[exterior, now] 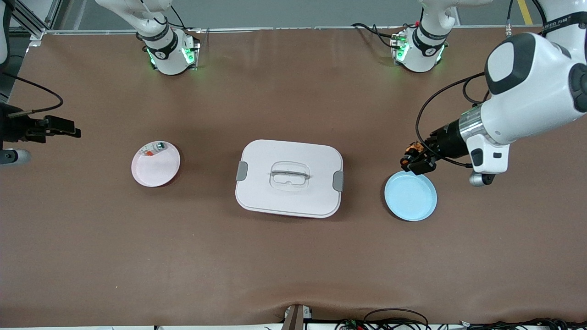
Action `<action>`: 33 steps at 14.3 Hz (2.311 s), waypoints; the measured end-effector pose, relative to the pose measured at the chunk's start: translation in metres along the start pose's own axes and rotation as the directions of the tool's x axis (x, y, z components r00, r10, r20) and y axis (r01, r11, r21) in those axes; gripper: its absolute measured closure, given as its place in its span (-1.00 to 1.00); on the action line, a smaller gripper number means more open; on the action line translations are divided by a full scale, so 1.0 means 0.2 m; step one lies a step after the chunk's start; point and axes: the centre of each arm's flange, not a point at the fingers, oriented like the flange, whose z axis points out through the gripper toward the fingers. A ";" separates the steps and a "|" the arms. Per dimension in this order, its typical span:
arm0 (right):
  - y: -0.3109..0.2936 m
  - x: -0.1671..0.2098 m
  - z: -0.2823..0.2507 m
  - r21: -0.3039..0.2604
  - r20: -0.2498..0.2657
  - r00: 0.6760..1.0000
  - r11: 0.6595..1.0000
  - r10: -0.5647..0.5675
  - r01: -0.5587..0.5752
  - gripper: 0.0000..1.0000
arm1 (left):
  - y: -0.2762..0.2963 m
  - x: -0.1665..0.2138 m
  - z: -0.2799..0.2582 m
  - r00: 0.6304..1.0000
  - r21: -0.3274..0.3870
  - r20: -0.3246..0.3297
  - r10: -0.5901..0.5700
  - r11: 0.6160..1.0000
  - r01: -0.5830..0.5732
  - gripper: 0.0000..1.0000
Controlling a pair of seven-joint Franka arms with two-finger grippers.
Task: Transfer orange switch to right arm and place
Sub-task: 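Lift the switch with the left gripper and carry it over the box, then hold the switch with the left gripper while the right gripper approaches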
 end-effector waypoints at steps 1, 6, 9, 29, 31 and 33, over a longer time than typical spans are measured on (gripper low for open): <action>0.03 0.01 0.02 -0.008 0.008 1.000 1.000 0.007 -0.007 -1.00 | 0.03 -0.04 -0.03 0.999 -0.027 0.006 -0.051 0.998 0.051 -0.44; 0.13 0.04 0.07 0.043 0.000 0.999 0.998 0.043 -0.043 -1.00 | 0.19 -0.30 0.02 0.964 -0.130 0.055 -0.261 0.955 0.266 -0.44; 0.14 0.04 0.08 0.191 -0.022 0.998 0.980 0.058 -0.053 -1.00 | 0.27 -0.57 0.14 0.935 -0.146 0.088 -0.342 0.925 0.352 -0.44; -1.47 -0.16 0.21 0.637 -0.226 0.947 0.770 0.227 -0.033 -1.00 | 0.44 -1.37 0.80 0.823 -0.057 0.187 -0.536 0.831 0.554 -0.44; -1.60 -0.19 0.22 0.641 -0.237 0.944 0.767 0.228 -0.024 -1.00 | 0.44 -1.36 0.80 0.824 -0.057 0.184 -0.535 0.831 0.553 -0.44; -1.70 -0.22 0.24 0.642 -0.260 0.938 0.767 0.229 -0.010 -1.00 | 0.45 -1.36 0.80 0.825 -0.059 0.184 -0.535 0.831 0.552 -0.44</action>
